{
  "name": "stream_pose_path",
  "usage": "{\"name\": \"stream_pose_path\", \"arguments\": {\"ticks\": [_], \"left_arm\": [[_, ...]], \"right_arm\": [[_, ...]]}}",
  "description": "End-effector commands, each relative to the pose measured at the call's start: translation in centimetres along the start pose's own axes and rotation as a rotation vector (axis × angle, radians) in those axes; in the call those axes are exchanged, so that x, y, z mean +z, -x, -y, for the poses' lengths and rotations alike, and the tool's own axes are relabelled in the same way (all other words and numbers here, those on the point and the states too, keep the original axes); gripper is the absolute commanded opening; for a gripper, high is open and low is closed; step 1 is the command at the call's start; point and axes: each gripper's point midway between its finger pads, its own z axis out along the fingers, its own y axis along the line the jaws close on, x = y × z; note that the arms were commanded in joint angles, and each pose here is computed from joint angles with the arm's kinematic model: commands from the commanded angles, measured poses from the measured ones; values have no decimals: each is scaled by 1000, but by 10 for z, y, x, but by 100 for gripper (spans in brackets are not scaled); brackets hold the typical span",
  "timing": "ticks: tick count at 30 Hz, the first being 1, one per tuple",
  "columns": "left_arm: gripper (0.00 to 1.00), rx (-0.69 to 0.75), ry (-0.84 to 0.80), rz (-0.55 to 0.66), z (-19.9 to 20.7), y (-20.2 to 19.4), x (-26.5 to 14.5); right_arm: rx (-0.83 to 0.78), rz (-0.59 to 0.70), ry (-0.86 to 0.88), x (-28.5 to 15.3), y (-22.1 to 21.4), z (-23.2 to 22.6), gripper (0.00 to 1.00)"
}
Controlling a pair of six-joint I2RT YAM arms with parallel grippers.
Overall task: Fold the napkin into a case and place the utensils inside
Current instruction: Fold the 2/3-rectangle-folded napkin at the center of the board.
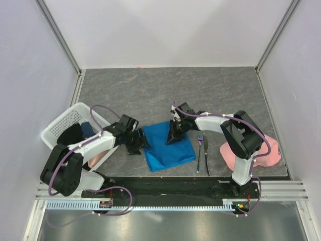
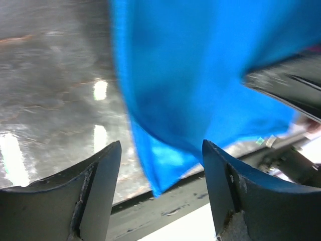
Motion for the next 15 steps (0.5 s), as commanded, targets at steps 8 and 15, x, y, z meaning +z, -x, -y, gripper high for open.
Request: {"name": "stream_pose_path", "arguments": {"ticks": [8,15], "left_arm": [[67,117,57,124,14,36,-19],[60,97,59,138,44,82,-21]], "right_arm": [[16,79,-173,-4,4,41,11],[10,148,-255,-7,32,65,11]]}}
